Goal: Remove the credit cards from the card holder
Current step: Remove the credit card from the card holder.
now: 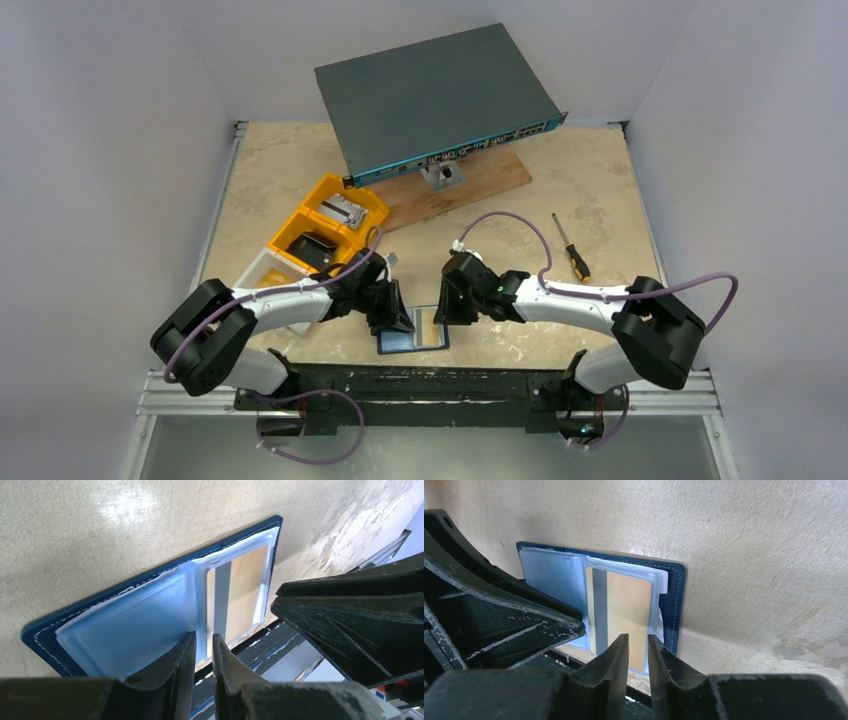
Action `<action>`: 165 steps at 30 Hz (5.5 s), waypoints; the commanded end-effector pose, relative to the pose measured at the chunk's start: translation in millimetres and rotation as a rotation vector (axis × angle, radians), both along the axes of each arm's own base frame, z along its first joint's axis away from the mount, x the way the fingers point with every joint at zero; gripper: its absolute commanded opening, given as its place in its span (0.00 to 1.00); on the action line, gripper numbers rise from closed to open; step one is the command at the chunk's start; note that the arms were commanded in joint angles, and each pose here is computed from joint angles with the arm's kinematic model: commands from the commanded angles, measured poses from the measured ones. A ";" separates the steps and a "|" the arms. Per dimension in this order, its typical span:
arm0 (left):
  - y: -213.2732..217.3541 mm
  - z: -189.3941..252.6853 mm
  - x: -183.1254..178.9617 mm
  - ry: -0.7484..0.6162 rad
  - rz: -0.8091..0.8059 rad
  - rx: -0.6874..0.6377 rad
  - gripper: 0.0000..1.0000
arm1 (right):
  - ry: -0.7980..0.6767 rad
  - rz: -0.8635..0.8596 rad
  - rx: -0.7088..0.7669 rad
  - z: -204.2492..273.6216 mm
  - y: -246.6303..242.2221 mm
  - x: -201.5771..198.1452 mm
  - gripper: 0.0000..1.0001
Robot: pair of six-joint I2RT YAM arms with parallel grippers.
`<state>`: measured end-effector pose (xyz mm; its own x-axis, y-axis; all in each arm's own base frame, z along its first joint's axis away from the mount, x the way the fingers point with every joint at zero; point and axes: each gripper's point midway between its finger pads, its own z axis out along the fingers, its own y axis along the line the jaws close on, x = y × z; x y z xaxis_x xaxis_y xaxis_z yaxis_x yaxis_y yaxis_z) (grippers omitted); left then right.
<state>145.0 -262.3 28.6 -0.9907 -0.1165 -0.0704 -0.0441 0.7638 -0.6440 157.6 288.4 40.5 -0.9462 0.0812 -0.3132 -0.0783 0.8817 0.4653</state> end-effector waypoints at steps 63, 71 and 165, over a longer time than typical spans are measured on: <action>8.2 23.0 -1.2 -0.036 0.016 -0.293 0.00 | 0.119 -0.021 -0.229 -68.4 -28.3 -26.8 0.00; 23.7 17.0 0.6 -0.038 0.017 -0.227 0.00 | 0.126 -0.029 -0.229 -70.6 -31.4 -26.9 0.00; 75.5 40.0 -0.2 -0.054 0.082 0.005 0.00 | -0.073 0.001 0.029 16.4 6.5 23.1 0.26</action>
